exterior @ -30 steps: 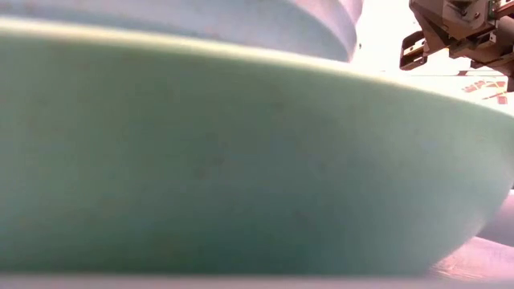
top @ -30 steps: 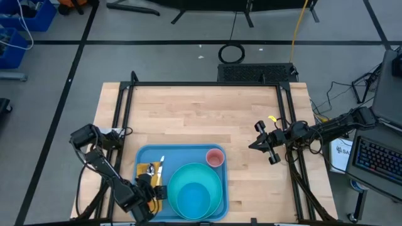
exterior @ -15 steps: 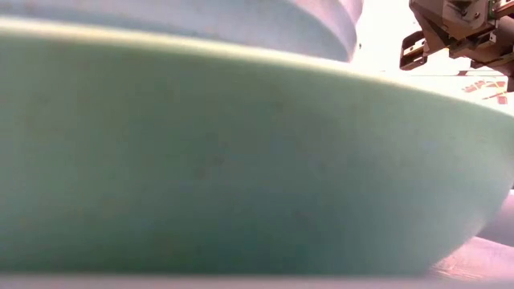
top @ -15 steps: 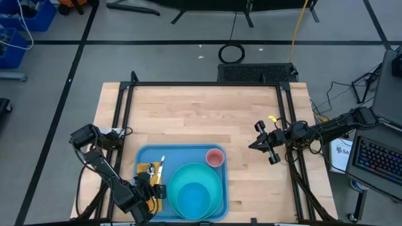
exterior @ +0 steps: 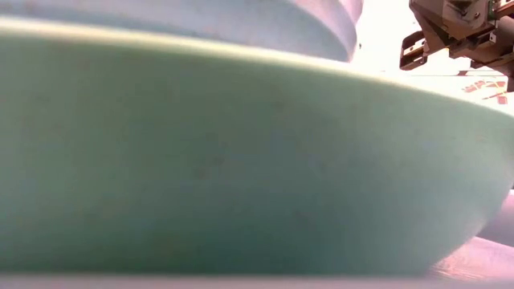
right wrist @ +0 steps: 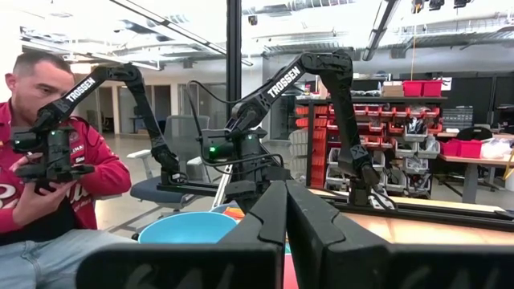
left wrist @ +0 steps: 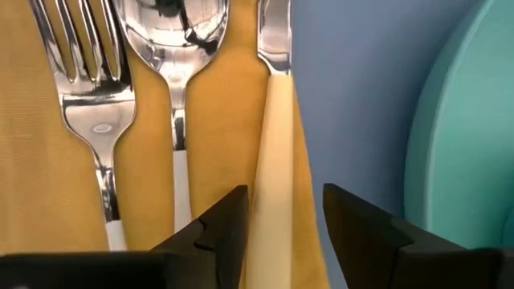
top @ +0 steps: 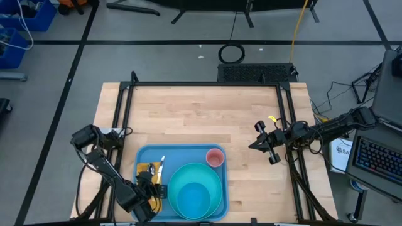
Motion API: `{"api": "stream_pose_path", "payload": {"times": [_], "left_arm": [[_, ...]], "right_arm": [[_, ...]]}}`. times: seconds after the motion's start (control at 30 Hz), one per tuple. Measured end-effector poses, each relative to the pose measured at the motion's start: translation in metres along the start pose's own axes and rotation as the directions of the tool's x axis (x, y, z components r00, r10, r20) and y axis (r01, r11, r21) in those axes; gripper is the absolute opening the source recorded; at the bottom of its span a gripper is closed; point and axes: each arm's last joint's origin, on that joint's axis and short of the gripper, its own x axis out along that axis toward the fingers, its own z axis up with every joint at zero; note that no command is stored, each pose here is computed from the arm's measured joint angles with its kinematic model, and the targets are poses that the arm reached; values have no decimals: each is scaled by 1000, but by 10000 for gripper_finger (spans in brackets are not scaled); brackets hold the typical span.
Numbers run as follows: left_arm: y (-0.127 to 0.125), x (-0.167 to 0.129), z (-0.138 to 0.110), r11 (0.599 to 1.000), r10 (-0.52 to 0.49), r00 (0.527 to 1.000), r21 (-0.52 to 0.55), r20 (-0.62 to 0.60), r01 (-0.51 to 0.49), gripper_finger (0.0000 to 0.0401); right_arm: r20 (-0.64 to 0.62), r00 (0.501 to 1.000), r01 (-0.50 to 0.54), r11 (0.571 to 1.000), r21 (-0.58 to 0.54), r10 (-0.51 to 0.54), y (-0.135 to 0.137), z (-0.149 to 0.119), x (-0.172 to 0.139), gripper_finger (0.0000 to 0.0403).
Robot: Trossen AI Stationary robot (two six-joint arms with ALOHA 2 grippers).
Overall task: Set up tray
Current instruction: Put the light yellow table knife to the right of the orange spoon on the yellow table napkin
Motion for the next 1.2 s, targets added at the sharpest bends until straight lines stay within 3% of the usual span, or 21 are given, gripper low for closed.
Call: {"api": "stream_pose_path", "payload": {"times": [0.43, 0.97, 1.2], "left_arm": [[6, 10, 2, 1000, 9, 1000, -25, 0, -9, 155], [6, 10, 2, 999, 20, 1000, -46, -16, -21, 71], [6, 10, 2, 999, 18, 1000, -48, -16, -19, 75]], "right_arm": [[0, 1000, 0, 1000, 0, 0, 0, 0, 0, 0], [0, 1000, 0, 1000, 0, 0, 0, 0, 0, 0], [0, 1000, 0, 1000, 0, 0, 0, 0, 0, 0]]}}
